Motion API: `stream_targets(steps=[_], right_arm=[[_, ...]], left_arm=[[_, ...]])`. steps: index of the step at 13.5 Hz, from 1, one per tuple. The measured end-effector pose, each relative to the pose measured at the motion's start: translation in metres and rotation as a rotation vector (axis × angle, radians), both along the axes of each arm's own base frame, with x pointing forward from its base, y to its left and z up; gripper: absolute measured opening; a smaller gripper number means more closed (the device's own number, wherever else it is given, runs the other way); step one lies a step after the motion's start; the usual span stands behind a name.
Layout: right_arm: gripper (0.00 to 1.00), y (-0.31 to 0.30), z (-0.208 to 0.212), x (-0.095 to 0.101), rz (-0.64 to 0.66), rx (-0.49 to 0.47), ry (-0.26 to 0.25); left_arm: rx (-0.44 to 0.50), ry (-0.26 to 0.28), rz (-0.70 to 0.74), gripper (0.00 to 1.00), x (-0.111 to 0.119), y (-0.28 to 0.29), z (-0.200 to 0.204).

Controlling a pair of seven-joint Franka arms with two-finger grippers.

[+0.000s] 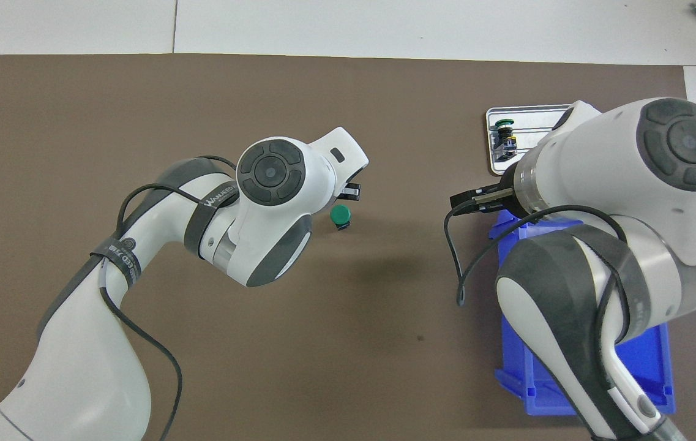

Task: Place and press button with both arms
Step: 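Grasp the green button with the right gripper while the left gripper withdraws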

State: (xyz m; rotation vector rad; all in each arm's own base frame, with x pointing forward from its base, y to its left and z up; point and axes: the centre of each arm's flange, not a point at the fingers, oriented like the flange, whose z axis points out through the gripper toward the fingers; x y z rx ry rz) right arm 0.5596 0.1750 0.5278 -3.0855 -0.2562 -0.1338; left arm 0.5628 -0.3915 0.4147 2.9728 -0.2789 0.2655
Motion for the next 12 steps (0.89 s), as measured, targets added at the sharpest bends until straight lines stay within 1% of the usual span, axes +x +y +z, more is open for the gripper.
stream_targets(steps=[2, 3, 4, 5, 7, 8, 9, 11, 12], right_arm=[[1.0, 0.003, 0.0, 0.0, 0.005, 0.001, -0.004], [1.0, 0.009, -0.001, -0.001, 0.012, 0.008, -0.014], [1.0, 0.021, -0.004, -0.001, 0.029, 0.02, -0.035], [1.0, 0.039, -0.011, -0.001, 0.056, 0.03, -0.059], [1.0, 0.078, -0.036, 0.0, 0.111, 0.051, -0.111], [1.0, 0.096, -0.051, 0.003, 0.132, 0.063, -0.141], [1.0, 0.109, -0.067, 0.008, 0.147, 0.075, -0.172], [1.0, 0.134, -0.101, 0.017, 0.171, 0.099, -0.232], [1.0, 0.146, -0.121, 0.019, 0.184, 0.108, -0.251]], left_arm=[[0.019, -0.002, 0.039, 0.01, 0.013, 0.025, 0.032], [0.039, 0.001, 0.053, 0.01, 0.018, 0.045, 0.05], [0.069, 0.011, 0.05, 0.05, 0.021, 0.069, 0.067], [0.107, 0.032, 0.031, 0.05, 0.022, 0.096, 0.083], [0.168, 0.077, 0.012, 0.2, 0.021, 0.153, 0.111], [0.188, 0.096, 0.011, 0.2, 0.02, 0.179, 0.124], [0.206, 0.112, 0.01, 0.26, 0.016, 0.203, 0.137], [0.235, 0.145, 0.01, 0.51, 0.004, 0.243, 0.163], [0.245, 0.146, 0.004, 0.61, -0.002, 0.26, 0.176]])
